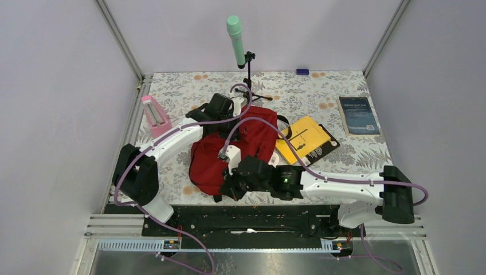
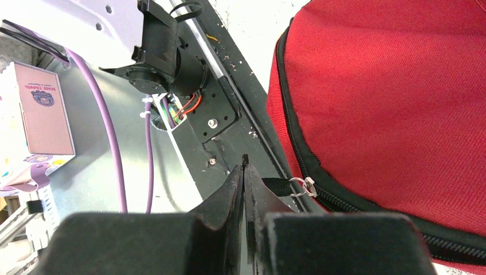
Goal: Pack the student bag
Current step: Unzip the student bag at the center of the board.
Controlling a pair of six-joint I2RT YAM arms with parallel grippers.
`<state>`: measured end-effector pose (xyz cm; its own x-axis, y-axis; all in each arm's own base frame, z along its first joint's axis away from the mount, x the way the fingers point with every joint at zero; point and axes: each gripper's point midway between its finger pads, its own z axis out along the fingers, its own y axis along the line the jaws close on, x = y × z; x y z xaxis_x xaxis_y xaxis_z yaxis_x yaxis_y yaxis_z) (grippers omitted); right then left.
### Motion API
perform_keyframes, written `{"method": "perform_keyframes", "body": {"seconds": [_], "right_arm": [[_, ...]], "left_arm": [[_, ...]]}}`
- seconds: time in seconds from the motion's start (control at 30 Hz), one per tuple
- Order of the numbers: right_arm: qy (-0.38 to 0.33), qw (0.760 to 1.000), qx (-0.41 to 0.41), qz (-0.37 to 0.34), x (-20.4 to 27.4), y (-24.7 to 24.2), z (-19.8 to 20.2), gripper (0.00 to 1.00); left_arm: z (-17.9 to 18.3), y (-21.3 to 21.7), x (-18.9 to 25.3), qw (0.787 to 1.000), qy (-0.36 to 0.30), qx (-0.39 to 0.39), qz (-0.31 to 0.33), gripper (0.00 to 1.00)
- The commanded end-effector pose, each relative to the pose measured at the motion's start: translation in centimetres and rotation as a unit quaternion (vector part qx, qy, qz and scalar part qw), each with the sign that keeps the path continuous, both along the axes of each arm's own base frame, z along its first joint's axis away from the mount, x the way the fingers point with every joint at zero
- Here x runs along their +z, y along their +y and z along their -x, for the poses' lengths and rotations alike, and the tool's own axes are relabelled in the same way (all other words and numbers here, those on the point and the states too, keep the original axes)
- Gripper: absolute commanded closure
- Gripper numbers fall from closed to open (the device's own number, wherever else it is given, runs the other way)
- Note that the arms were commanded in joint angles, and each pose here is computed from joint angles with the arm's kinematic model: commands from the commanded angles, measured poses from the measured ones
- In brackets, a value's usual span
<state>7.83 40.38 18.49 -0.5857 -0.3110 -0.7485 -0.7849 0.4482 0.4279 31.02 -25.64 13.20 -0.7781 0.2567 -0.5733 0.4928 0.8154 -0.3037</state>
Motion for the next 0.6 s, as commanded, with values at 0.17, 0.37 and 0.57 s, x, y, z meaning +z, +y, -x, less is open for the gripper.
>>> {"method": "perform_keyframes", "body": {"seconds": [0.17, 0.37, 0.57], "right_arm": [[-0.042, 0.997, -0.061, -0.031, 4.2, 0.1, -1.8, 1.00], [-0.075, 0.986, -0.151, -0.002, 3.9, -3.8, -5.1, 1.00], [-0.035, 0.980, -0.194, -0.009, 5.2, -6.5, -6.4, 1.00]], "left_arm": [[-2.0, -0.2, 4.6, 0.995, -0.087, 0.012, 0.052, 0.67], [-1.8, 3.2, 10.1, 0.974, -0.211, 0.063, 0.059, 0.21], [2.0, 5.8, 15.2, 0.938, -0.298, 0.101, 0.145, 0.16]]}}
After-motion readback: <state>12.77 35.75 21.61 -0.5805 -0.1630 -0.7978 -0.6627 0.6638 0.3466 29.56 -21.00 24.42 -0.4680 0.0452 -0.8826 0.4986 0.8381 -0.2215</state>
